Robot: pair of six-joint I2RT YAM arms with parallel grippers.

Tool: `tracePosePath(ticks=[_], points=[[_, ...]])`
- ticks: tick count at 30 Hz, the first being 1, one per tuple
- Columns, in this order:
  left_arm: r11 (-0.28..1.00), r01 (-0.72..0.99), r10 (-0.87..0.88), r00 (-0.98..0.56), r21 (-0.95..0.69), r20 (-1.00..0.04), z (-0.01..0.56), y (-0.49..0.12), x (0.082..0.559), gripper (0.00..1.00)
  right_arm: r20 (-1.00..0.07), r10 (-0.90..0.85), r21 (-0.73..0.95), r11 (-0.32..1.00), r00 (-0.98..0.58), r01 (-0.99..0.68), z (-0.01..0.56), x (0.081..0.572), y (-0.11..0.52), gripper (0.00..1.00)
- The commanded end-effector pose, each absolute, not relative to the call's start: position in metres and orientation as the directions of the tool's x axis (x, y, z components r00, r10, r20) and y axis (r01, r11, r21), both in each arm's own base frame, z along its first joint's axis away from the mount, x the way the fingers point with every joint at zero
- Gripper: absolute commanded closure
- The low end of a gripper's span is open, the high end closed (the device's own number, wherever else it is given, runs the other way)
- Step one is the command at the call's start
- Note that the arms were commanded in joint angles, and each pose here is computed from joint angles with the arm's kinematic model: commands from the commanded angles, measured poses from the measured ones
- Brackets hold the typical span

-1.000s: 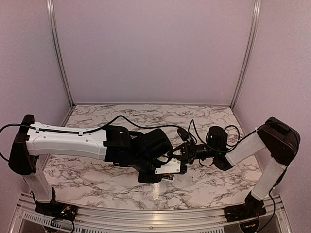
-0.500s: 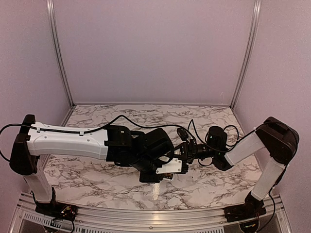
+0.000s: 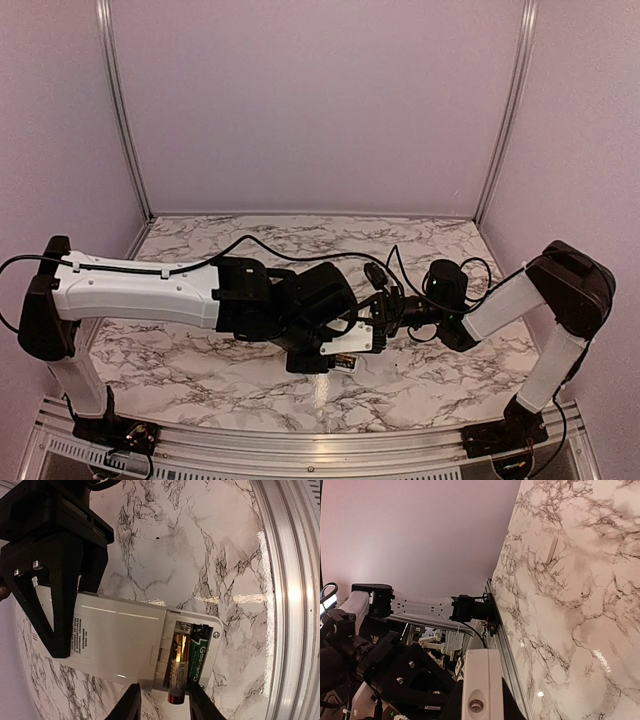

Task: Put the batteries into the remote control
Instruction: Place the battery in the battery compartment, then adjust the battery in the battery compartment.

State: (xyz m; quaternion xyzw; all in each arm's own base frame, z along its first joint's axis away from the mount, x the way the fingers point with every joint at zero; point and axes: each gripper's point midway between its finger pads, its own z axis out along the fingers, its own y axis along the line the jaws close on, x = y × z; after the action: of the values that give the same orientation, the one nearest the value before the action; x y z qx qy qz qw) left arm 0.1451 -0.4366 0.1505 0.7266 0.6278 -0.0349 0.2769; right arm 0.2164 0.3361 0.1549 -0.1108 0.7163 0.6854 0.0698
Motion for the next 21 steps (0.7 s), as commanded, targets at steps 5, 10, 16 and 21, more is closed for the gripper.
tracePosePath(ticks=[5,10,16,21], points=[[0.022,0.946,0.817,0.17,0.324,-0.552,0.2,-0.426,0.144,0.63,-0.324,-0.051,0.946,-0.01,-0.945,-0.324,0.174,0.22,0.339,1.0],[0.151,0.965,0.73,0.037,0.215,-0.682,0.218,-0.413,0.159,0.63,-0.353,-0.012,0.936,-0.006,-0.936,-0.353,0.182,0.226,0.329,1.0],[0.545,0.837,0.415,-0.327,-0.057,-0.849,0.24,-0.381,0.219,0.7,-0.367,0.043,0.93,-0.001,-0.929,-0.367,0.191,0.234,0.317,1.0],[0.684,0.72,0.334,-0.45,-0.116,-0.828,0.224,-0.374,0.238,0.76,-0.352,0.12,0.935,0.009,-0.928,-0.354,0.195,0.244,0.308,1.0]])
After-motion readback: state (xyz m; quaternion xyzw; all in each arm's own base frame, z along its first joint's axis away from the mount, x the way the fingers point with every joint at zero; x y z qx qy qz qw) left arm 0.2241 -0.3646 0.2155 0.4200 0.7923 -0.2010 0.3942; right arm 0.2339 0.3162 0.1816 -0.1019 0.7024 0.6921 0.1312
